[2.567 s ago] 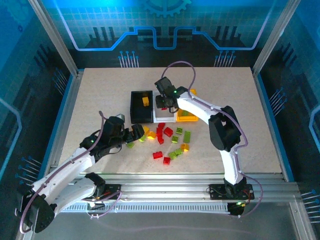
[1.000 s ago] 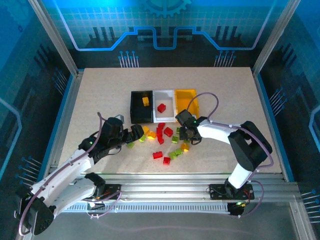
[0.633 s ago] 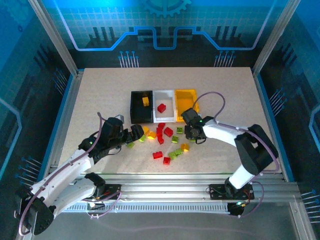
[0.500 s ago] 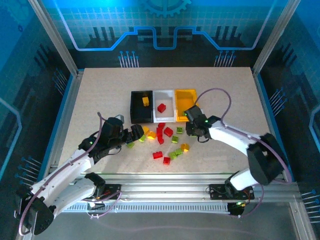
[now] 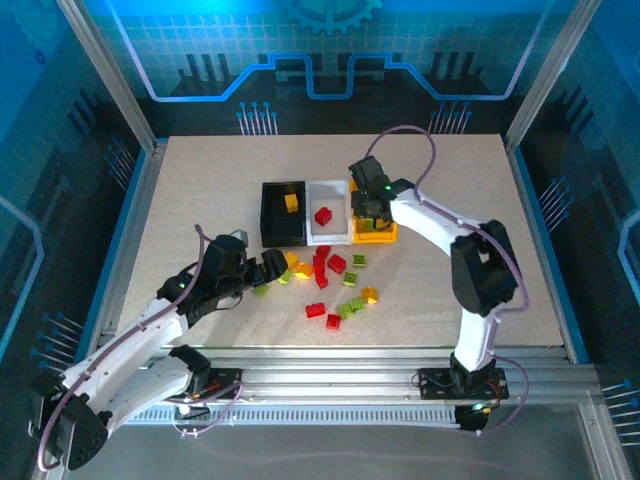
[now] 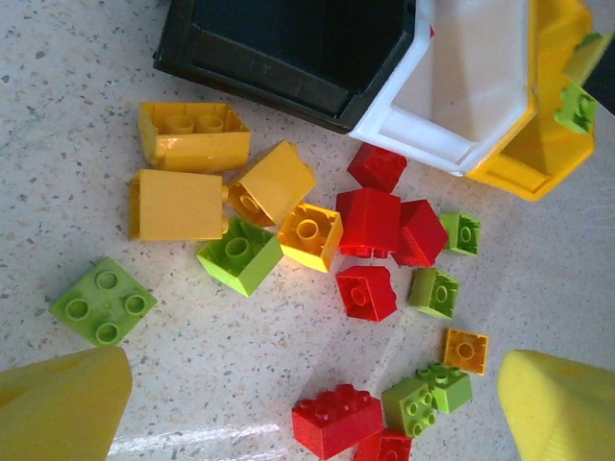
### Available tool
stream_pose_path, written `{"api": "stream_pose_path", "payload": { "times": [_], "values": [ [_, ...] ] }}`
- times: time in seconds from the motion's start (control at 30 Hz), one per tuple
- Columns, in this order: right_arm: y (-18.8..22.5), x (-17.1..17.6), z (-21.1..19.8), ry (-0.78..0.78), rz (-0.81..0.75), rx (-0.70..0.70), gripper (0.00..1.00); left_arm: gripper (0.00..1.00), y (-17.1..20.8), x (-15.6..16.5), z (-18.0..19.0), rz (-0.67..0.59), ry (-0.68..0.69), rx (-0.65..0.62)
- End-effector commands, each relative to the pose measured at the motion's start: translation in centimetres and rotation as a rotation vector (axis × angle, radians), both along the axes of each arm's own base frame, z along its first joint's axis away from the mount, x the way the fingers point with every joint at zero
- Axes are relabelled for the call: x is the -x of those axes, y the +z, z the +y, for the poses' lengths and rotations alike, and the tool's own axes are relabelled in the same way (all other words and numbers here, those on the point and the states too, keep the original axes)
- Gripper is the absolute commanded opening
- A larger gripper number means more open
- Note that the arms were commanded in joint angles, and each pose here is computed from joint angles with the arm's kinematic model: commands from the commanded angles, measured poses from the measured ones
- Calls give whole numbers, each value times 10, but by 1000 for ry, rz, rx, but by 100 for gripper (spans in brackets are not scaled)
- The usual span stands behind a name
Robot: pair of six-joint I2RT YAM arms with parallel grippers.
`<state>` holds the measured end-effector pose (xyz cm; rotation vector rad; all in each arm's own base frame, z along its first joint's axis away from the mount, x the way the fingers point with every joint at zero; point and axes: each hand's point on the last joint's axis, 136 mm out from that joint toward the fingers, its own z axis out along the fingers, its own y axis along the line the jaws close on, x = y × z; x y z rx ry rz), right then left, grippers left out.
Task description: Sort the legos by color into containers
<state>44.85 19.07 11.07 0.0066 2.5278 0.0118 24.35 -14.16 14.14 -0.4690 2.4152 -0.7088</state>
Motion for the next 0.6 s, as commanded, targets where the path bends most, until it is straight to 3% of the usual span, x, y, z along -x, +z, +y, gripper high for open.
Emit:
{"api": "stream_pose_path", "payload": {
  "times": [0.0,0.17,0.33,0.57],
  "values": [
    [-6,-10,-17,-56,42,72,32,99,-5,7,7,31,10,-21],
    [-20,-16,-24,-112,91,65,44,99,-8,9,16,48,45,-52],
    [1,-20,-17,-97,42,15,57,99,-5,7,19,45,58,-62],
    [48,0,-1,-40,-50,-58,60,99,-15,9,29,94,84,-137]
  ]
}}
